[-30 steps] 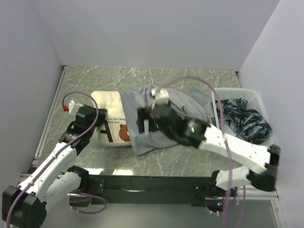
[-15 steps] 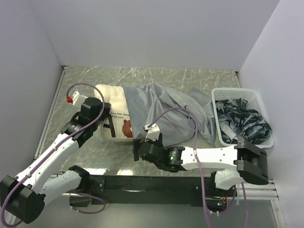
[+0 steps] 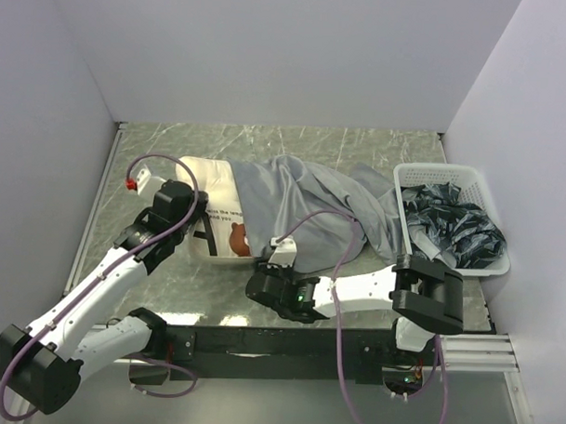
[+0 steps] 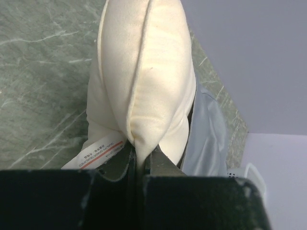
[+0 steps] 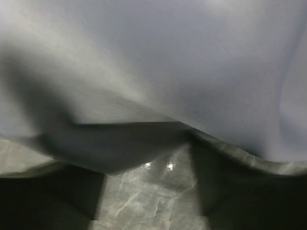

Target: Put the pillow into the pillowcase

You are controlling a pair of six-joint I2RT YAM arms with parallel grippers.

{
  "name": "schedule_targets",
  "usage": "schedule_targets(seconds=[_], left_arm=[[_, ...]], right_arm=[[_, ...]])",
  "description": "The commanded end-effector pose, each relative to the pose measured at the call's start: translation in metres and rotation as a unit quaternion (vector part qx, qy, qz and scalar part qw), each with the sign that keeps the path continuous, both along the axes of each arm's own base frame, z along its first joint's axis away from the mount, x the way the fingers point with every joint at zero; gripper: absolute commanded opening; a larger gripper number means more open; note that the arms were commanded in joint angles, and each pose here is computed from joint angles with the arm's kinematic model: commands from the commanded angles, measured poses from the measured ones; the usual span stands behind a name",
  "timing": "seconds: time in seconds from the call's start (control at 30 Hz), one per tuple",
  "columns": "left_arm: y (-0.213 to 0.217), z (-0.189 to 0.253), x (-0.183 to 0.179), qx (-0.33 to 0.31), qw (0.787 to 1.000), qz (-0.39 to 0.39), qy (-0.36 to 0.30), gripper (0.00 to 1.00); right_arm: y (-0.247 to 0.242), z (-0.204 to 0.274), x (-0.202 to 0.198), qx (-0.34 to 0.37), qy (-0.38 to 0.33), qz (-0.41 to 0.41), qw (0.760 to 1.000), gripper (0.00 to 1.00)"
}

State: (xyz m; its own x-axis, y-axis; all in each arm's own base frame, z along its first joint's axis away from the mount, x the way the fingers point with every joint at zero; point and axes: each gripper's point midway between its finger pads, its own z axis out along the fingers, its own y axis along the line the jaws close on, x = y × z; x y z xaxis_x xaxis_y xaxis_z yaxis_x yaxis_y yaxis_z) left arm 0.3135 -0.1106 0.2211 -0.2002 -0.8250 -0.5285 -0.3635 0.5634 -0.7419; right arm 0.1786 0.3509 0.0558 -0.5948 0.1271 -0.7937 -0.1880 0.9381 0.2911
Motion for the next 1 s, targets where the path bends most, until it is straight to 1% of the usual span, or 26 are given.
schedule_targets(seconds=[0.0,0.03,0.07,0.1,0.13,0.17,0.2,0.23,0.27,0.3,0.33,0.37,0.4,0.43,0.5,0.53,0.57,0.6,0.63,0.7,0.73,0.77,0.83,0.87,0.93,0.97], left_arm=[[0.0,0.067,0.013,-0.016,0.996,0.012,-0.09,0.01],[0.001,0.074,0.016,-0.011,0.995,0.015,-0.102,0.01],[0.003,0.077,0.018,0.009,0.994,0.014,-0.106,0.01],[0.005,0.093,0.021,0.015,0.992,0.019,-0.12,0.01],[0.005,0.095,0.026,0.028,0.992,0.019,-0.119,0.01],[0.005,0.097,0.028,0.045,0.992,0.017,-0.115,0.01],[0.006,0.115,0.031,0.048,0.99,0.022,-0.127,0.01],[0.004,0.112,0.038,0.061,0.991,0.021,-0.117,0.01],[0.004,0.11,0.038,0.069,0.992,0.021,-0.105,0.01],[0.004,0.121,0.04,0.066,0.992,0.026,-0.107,0.01],[0.002,0.122,0.04,0.07,0.992,0.032,-0.102,0.01],[0.003,0.13,0.038,0.065,0.991,0.046,-0.108,0.01],[0.004,0.13,0.035,0.069,0.991,0.055,-0.104,0.01],[0.003,0.134,0.031,0.071,0.989,0.063,-0.11,0.01],[0.003,0.139,0.027,0.064,0.989,0.069,-0.113,0.01],[0.002,0.141,0.025,0.064,0.989,0.068,-0.114,0.01],[0.004,0.148,0.023,0.057,0.989,0.075,-0.117,0.01],[0.006,0.144,0.02,0.064,0.989,0.076,-0.105,0.01],[0.007,0.147,0.018,0.064,0.989,0.077,-0.104,0.01],[0.008,0.155,0.015,0.063,0.99,0.072,-0.108,0.01],[0.008,0.156,0.012,0.067,0.99,0.066,-0.106,0.01],[0.006,0.157,0.01,0.062,0.991,0.06,-0.104,0.02],[0.006,0.154,0.003,0.05,0.992,0.054,-0.099,0.09],[0.005,0.144,0.002,0.049,0.993,0.05,-0.09,0.16],[0.002,0.138,-0.003,0.028,0.995,0.039,-0.091,0.27],[0.001,0.121,-0.005,0.031,0.996,0.036,-0.076,0.29]], right_arm=[[0.002,0.043,0.019,0.004,-0.039,-0.038,0.999,0.11],[0.014,0.078,0.022,0.008,-0.056,-0.022,0.998,0.0],[0.009,0.086,0.018,-0.026,-0.054,-0.004,0.998,0.0],[0.014,0.102,0.017,-0.031,-0.056,0.02,0.998,0.0],[0.027,0.146,0.017,-0.023,-0.076,0.052,0.996,0.0],[0.029,0.156,0.006,-0.04,-0.059,0.094,0.993,0.0],[0.034,0.176,0.001,-0.036,-0.059,0.122,0.99,0.0],[0.043,0.223,-0.004,-0.017,-0.084,0.167,0.982,0.0],[0.043,0.24,-0.011,-0.02,-0.086,0.19,0.978,0.0],[0.045,0.263,-0.019,-0.009,-0.094,0.211,0.973,0.0],[0.045,0.303,-0.021,0.0,-0.119,0.236,0.964,0.0],[0.046,0.322,-0.023,0.003,-0.129,0.249,0.96,0.0],[0.048,0.332,-0.017,-0.009,-0.141,0.241,0.96,0.0],[0.043,0.374,-0.013,0.012,-0.173,0.233,0.957,0.0],[0.041,0.384,0.0,-0.021,-0.185,0.217,0.958,0.0],[0.028,0.417,0.008,-0.003,-0.205,0.202,0.958,0.0],[0.026,0.427,0.014,0.004,-0.212,0.199,0.957,0.0],[0.025,0.436,0.021,0.013,-0.217,0.196,0.956,0.0],[0.017,0.452,0.037,0.039,-0.226,0.192,0.954,0.0],[0.008,0.466,0.049,0.076,-0.228,0.193,0.951,0.0],[0.003,0.47,0.067,0.092,-0.231,0.19,0.95,0.0],[0.001,0.472,0.072,0.1,-0.234,0.194,0.947,0.0],[0.001,0.476,0.084,0.118,-0.242,0.193,0.944,0.0],[0.002,0.476,0.09,0.126,-0.24,0.205,0.941,0.0],[0.016,0.472,0.097,0.142,-0.229,0.222,0.937,0.0],[0.023,0.471,0.096,0.148,-0.222,0.238,0.934,0.0]])
